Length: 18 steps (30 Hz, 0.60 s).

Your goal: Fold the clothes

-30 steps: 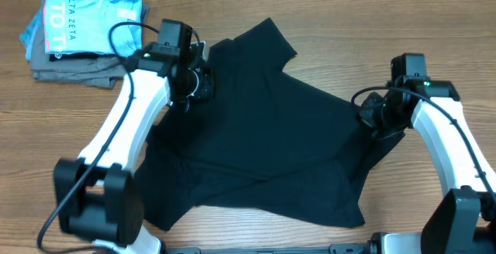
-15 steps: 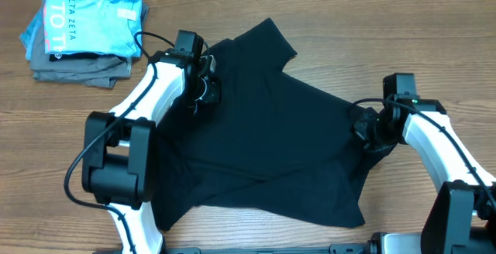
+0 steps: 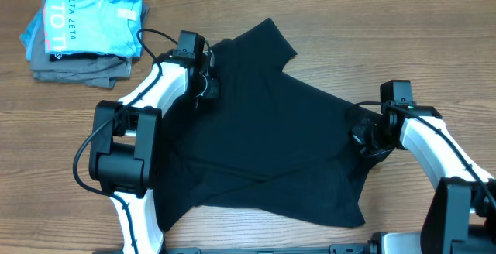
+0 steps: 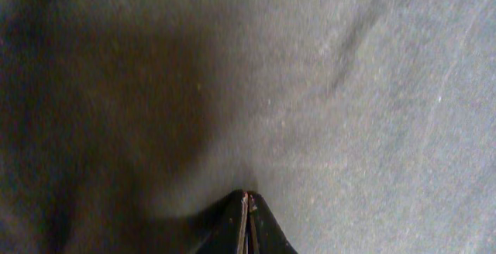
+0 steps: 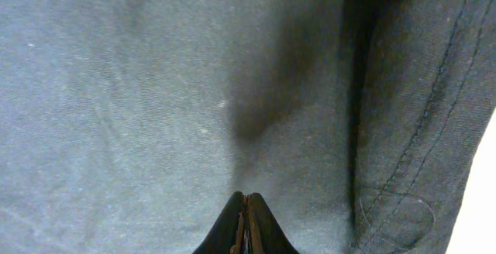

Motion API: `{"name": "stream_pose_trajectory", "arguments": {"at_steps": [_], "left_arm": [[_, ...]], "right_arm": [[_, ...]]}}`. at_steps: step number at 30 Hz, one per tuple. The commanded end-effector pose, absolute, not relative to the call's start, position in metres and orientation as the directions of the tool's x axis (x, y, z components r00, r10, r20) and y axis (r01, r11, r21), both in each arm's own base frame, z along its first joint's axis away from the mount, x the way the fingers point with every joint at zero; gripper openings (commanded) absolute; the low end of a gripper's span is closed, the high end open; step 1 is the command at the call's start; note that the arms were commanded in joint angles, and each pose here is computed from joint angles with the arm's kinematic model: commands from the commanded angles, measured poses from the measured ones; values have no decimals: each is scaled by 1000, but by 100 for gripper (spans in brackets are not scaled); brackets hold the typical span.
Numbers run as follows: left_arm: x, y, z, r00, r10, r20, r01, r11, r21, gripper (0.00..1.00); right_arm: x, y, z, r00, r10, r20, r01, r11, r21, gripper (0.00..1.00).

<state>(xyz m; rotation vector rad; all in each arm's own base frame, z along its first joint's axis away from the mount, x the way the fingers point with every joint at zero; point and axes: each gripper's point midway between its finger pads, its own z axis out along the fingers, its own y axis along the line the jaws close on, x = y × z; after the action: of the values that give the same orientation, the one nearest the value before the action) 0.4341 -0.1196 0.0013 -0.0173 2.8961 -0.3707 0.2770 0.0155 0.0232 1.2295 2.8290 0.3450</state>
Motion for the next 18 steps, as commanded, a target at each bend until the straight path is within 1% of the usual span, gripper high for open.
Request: {"name": "stream_pose_trajectory", "arguments": {"at_steps": [1,5,8,13,16,18], "left_arm": [[433,-102,-32,-984,-43,-172,-6,978,-208,4],[439,-84,-39,-980,-92,-174,-58,980,-191,4],[444,-56,-40,-967,-173,-185,-147,978,-148,4],[447,-14,-40,-948,-257,-189,-236,963,-129,4],[445,8,-41,-936,-303,-180,-284,950,-127,4],[444,19,-41,-928,-328,-176,-309,943,-126,4]], "right_arm": [[274,16,15,-673,735,78,733,650,201,4],[277,24,5,-675,727,124,733,642,224,4],[279,23,-6,-673,727,134,736,643,211,4],[284,24,-27,-670,727,150,741,641,201,4],[294,23,-32,-677,726,123,732,644,223,4],[308,21,-29,-693,717,78,708,657,259,4]]}}
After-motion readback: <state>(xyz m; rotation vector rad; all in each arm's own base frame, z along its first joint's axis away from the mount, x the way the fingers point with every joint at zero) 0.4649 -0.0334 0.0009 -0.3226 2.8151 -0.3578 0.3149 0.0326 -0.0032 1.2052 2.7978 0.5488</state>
